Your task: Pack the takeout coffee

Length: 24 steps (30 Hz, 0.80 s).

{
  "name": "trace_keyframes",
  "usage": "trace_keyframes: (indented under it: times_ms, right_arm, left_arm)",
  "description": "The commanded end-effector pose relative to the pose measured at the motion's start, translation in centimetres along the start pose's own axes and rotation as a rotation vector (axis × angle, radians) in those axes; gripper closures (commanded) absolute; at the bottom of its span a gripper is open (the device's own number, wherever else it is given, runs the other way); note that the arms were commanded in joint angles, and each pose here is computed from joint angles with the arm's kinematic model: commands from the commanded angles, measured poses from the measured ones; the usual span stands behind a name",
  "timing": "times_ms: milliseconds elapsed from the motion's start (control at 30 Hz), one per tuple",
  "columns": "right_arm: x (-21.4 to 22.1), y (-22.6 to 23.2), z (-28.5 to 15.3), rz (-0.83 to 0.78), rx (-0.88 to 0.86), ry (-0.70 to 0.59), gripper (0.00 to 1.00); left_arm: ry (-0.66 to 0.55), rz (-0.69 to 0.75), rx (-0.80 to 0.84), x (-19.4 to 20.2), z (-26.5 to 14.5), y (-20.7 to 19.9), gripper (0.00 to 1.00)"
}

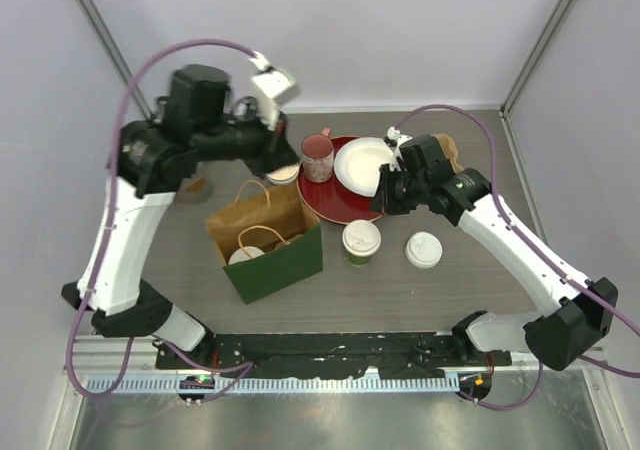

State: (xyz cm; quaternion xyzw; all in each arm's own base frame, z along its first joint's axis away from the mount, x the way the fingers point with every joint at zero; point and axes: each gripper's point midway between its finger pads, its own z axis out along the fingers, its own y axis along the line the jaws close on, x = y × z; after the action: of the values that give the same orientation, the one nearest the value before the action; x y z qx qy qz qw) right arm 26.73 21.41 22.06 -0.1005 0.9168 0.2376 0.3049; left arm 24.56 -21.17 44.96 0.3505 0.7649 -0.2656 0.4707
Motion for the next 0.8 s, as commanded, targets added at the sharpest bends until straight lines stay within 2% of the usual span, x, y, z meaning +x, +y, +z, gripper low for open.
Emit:
trace_keyframes:
  times_ms: [0, 100, 133, 200, 233, 300, 333, 367, 433, 500, 767]
  right_arm:
    - [-0.6, 0.3, -1.9, 0.141, -0.010, -0.069, 0.99]
    - [-0.3, -0.4, -2.3, 0.188, 0.008, -0.086, 0.99]
    - [0.1, -0.6, -2.2, 0.222, 0.017, -0.082, 0.99]
    - [0.3, -0.8, -2.2, 0.254, 0.020, -0.090, 0.99]
    - [0.8, -1.0, -1.9, 0.283, 0.023, -0.081, 0.99]
    - [1.3, -0.8, -1.6, 0.303, 0.003, -0.077, 0.99]
    - [2.1, -1.0, -1.1, 0.326, 0.005, -0.059, 0.99]
    - [2.2, -0.9, -0.9, 0.334, -0.007, -0.066, 0.99]
    - [3.0, -1.2, -0.1, 0.361, -0.010, -0.058, 0.99]
    - [2.5, -0.9, 0.2, 0.381, -0.035, -0.084, 0.99]
    - [1.9, -0.1, 0.8, 0.364, -0.071, -0.070, 0.99]
  left_arm:
    - [0.143, -0.068, 0.233, 2.4, 3.1, -7.8, 1.00]
    - [0.230, -0.125, 0.345, 4.2, 6.3, -12.7, 1.00]
    - [0.203, -0.142, 0.354, 3.8, 7.5, -13.4, 1.00]
    - [0.261, -0.185, 0.352, 6.0, 9.7, -14.9, 1.00]
    - [0.223, -0.179, 0.358, 5.4, 10.8, -15.4, 1.00]
    - [0.251, -0.192, 0.342, 7.2, 12.6, -15.9, 1.00]
    - [0.212, -0.221, 0.305, 6.8, 13.8, -15.4, 1.00]
    - [0.249, -0.241, 0.277, 8.8, 15.1, -15.0, 1.00]
    - [0.224, -0.255, 0.226, 9.4, 17.3, -14.2, 1.00]
    - [0.249, -0.262, 0.170, 11.2, 19.3, -13.4, 1.00]
    - [0.252, -0.294, 0.029, 13.2, 22.5, -10.3, 1.00]
